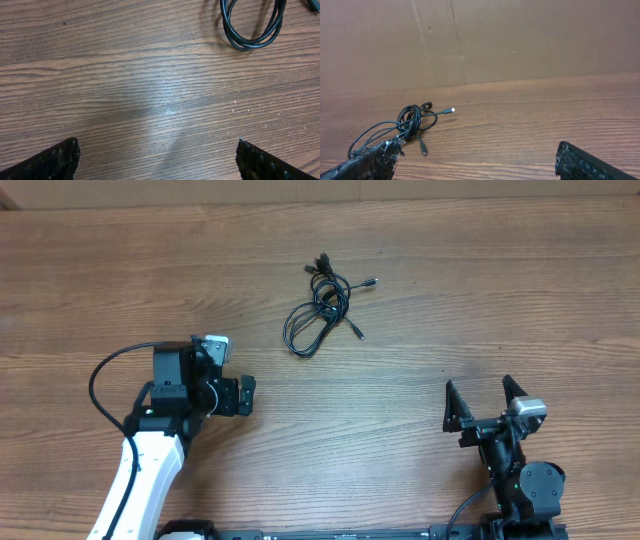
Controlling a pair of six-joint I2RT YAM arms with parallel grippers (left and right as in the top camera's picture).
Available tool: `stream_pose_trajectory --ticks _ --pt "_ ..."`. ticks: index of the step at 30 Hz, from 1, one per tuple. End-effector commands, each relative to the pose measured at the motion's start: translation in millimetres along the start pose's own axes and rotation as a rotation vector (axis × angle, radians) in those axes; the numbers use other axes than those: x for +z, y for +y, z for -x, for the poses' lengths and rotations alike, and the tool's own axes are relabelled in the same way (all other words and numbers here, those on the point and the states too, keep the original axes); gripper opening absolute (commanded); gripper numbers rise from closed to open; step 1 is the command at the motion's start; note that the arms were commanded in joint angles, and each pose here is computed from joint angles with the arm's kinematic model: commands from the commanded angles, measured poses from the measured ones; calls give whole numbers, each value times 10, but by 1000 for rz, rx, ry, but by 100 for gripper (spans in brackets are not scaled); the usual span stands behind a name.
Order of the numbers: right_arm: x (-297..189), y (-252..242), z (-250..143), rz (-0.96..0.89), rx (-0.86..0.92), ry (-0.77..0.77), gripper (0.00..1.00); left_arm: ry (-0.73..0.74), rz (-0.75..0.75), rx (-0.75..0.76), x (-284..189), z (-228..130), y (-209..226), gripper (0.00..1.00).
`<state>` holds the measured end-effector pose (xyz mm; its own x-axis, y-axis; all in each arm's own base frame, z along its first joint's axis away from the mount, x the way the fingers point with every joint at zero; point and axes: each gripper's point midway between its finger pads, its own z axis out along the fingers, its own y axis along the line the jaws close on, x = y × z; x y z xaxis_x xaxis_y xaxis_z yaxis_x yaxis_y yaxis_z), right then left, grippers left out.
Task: Untangle cables
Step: 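Raise the left arm and move the left gripper toward the cable bundle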
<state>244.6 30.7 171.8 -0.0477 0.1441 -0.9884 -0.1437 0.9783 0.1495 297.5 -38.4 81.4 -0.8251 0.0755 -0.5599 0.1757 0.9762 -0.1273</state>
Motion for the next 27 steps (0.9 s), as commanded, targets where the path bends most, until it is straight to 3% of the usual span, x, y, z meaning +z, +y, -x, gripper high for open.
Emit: stream_pose_trajectory --ticks 1,27 --pt "6 -11 -36 -6 0 5 100 -16 -13 21 -25 106 -16 99" --pt "6 -11 -36 -6 0 5 100 -25 -136 118 -41 135 -305 100"
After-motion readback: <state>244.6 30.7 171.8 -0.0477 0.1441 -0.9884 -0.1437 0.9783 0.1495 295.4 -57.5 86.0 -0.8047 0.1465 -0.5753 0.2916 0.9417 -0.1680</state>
